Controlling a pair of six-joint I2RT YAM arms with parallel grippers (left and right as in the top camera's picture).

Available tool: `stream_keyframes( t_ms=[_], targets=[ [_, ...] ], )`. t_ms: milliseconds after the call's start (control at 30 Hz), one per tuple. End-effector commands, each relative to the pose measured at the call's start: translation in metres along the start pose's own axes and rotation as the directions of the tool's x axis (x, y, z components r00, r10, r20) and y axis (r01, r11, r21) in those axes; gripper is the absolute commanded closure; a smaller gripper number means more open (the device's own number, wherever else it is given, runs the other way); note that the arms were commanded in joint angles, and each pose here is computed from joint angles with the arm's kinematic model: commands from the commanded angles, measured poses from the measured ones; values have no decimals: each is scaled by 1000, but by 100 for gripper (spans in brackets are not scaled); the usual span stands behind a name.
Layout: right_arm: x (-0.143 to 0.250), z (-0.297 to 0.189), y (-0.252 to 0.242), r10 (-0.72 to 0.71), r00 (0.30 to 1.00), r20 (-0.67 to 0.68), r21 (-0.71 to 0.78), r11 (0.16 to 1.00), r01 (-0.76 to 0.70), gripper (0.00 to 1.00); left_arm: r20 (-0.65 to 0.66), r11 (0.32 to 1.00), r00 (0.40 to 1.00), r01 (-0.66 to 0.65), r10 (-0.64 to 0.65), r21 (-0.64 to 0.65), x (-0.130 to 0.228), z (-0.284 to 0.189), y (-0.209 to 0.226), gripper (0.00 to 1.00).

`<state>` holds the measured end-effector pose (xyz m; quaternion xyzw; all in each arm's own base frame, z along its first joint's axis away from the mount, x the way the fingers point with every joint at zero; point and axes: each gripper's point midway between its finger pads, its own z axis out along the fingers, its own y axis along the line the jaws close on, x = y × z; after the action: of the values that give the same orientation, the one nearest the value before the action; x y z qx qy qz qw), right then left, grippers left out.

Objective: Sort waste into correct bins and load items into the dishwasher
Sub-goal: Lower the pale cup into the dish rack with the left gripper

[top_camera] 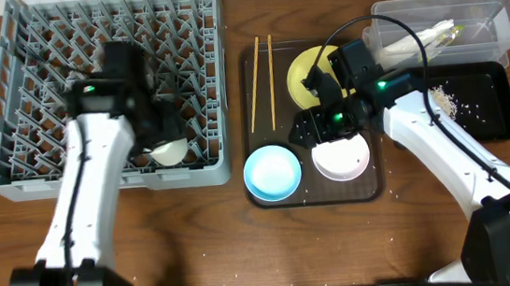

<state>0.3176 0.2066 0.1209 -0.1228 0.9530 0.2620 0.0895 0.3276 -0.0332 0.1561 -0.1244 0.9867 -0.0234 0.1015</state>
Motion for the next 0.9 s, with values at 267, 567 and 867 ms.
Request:
stream_keyframes(
  t_ms=[267, 567, 867],
  targets=[
    [-5, -10, -19, 52, 998, 23, 31, 998, -53, 27, -54, 992, 996, -82, 77, -101, 1, 39, -13, 58],
    [-5, -10, -20, 52, 998, 27, 38, 998, -53, 27, 4, 989, 992, -124, 125, -86, -3, 26, -30, 57],
    [-5, -10, -20, 52, 998, 27, 38, 998, -53, 27, 2, 983, 988, -154, 155, -98, 2, 34, -36, 57]
  ],
)
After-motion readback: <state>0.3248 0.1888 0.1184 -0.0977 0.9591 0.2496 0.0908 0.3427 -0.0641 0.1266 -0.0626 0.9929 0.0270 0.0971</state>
